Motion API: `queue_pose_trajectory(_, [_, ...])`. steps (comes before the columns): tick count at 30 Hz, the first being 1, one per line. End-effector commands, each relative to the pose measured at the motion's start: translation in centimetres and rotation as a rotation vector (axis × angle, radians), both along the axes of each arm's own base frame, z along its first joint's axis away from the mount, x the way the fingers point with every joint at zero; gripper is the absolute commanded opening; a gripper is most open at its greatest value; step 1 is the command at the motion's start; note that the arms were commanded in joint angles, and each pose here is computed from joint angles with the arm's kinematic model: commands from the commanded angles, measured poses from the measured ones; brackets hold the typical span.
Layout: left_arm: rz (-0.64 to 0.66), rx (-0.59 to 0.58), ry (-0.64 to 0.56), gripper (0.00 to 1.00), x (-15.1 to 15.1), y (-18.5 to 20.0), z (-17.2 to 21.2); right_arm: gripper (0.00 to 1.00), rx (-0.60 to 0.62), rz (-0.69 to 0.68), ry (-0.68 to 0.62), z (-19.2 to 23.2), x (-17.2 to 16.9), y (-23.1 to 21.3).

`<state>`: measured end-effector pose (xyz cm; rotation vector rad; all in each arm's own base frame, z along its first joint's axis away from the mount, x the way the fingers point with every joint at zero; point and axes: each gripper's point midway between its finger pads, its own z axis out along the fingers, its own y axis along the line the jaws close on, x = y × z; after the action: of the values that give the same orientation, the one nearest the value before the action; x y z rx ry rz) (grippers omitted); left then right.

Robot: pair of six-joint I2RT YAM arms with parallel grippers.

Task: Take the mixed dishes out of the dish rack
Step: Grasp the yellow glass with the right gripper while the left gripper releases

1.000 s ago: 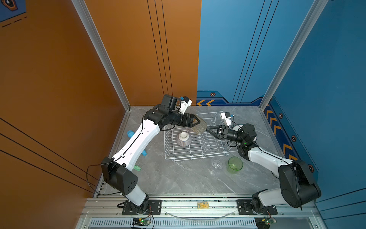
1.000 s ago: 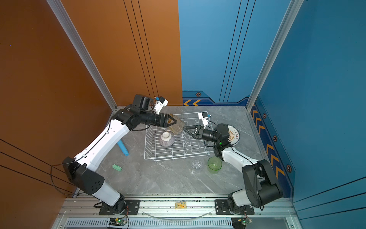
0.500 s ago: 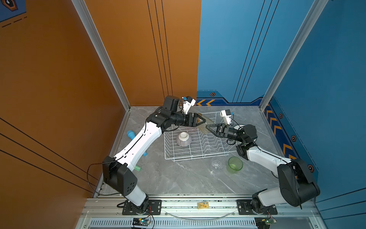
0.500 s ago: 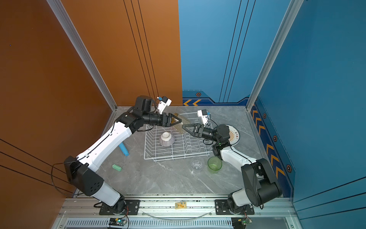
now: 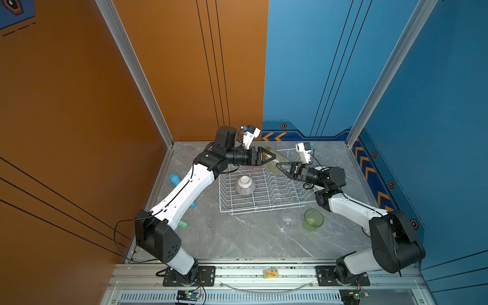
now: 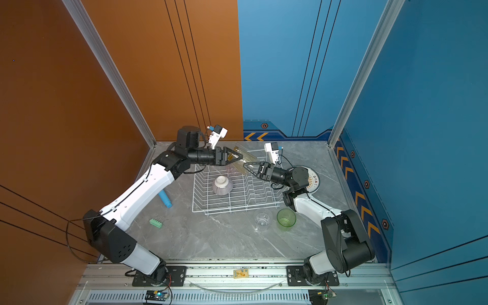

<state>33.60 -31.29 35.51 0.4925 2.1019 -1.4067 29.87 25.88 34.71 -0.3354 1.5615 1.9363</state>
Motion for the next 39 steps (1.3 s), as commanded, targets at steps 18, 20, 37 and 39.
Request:
queue_pose_trajectory(18, [-0.005,-0.006,-0.094,0.79,-1.3,0.0,1.0,0.0,-0.222,0.016,-0.12,1.3,-4.2,1.1])
queue_pose_trajectory(20, [-0.012,-0.017,-0.095,0.8,-1.6,0.0,1.2,0.0,-0.237,0.016,-0.124,1.4,-4.4,1.1])
queue_pose_trajectory(37, [0.107,0.018,-0.1,0.84,-1.2,4.2,0.5,0.0,-0.366,0.026,-0.135,0.9,-6.7,0.9])
queue_pose_trajectory(39, [0.141,0.029,-0.109,0.84,-0.9,5.2,0.7,0.0,-0.398,0.024,-0.128,0.5,-6.9,0.8])
